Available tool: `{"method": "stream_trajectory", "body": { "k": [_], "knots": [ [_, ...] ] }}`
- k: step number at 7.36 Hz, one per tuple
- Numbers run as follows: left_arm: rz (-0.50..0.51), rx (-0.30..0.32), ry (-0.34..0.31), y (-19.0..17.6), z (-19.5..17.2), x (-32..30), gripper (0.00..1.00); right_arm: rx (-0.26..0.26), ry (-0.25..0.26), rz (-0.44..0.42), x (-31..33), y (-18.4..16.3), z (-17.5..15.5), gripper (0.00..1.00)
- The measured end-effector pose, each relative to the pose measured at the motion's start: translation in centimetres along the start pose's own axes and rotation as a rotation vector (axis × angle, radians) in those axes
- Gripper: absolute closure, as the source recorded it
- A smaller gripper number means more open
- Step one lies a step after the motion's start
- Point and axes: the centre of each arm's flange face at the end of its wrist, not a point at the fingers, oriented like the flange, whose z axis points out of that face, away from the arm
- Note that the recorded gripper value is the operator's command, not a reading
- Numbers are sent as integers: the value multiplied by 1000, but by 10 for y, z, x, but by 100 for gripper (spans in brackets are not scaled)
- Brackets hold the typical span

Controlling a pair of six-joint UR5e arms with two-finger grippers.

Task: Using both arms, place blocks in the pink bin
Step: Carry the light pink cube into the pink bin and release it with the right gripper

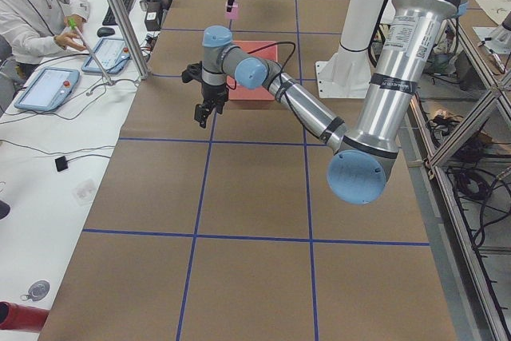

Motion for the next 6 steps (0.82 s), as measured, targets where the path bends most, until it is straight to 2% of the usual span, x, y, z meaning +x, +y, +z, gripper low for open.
{"method": "stream_trajectory", "body": {
  "k": [2,4,5,6],
  "knots": [
    [-69,-7,9,16,-9,-40,0,-9,-30,78,-57,2,-21,100],
    [-63,-15,65,26,-17,-86,0,-28,-20,132,-118,17,-24,100],
    [-59,-20,79,29,-16,-103,0,-24,-1,151,-151,33,-16,82],
    [-58,-22,85,31,-15,-110,0,-23,10,171,-180,44,-8,9]
  ]
}}
